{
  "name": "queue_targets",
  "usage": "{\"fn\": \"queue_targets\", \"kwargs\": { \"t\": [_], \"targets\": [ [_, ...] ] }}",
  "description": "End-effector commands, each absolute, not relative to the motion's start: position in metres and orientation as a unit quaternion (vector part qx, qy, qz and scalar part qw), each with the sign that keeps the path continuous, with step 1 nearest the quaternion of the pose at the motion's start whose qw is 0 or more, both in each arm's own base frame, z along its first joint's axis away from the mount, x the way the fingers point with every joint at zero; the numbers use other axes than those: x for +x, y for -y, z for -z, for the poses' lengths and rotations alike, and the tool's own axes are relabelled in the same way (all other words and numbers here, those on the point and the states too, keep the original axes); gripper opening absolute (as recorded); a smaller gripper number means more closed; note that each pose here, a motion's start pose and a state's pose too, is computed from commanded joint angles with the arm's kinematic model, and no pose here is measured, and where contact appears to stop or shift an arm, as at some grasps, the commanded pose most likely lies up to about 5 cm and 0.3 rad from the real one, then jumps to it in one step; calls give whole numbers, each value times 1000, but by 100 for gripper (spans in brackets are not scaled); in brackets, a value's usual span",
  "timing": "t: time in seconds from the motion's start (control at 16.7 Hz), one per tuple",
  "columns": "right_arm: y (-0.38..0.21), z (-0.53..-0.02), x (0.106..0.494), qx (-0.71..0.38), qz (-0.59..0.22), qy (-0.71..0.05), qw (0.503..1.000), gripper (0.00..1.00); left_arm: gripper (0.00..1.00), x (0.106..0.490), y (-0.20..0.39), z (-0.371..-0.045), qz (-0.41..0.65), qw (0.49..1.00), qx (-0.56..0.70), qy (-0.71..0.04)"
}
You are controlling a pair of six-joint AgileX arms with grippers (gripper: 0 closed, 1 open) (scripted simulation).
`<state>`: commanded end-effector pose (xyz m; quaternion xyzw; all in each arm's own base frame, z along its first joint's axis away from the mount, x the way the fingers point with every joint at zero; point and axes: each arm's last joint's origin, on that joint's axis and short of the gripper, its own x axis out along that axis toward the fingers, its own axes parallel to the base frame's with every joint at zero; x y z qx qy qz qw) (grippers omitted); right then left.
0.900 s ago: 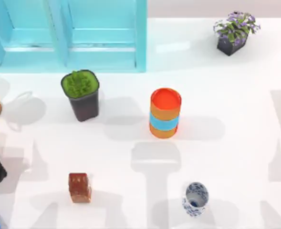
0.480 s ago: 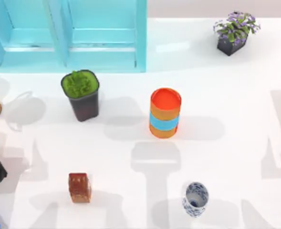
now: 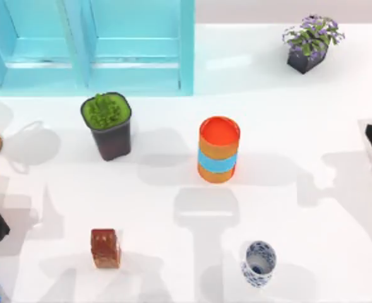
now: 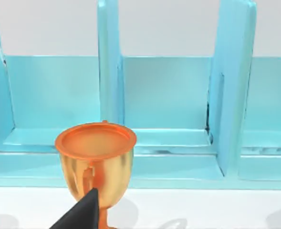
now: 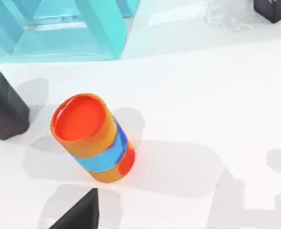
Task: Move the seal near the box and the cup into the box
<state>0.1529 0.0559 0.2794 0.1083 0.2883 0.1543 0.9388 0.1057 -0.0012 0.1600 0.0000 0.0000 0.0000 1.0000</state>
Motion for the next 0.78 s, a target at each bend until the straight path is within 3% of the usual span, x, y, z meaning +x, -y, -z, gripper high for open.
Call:
{"fn": "queue_targets", "kwargs": {
  "t": [0.36, 0.78],
  "targets": [
    [-157, -319, 228, 112, -157, -522, 831, 100, 100, 106, 1, -160, 0, 1000, 0, 0],
    [-318, -286, 274, 53, -76, -681, 726, 100, 100, 106, 1, -160, 0, 1000, 0, 0]
  ]
}}
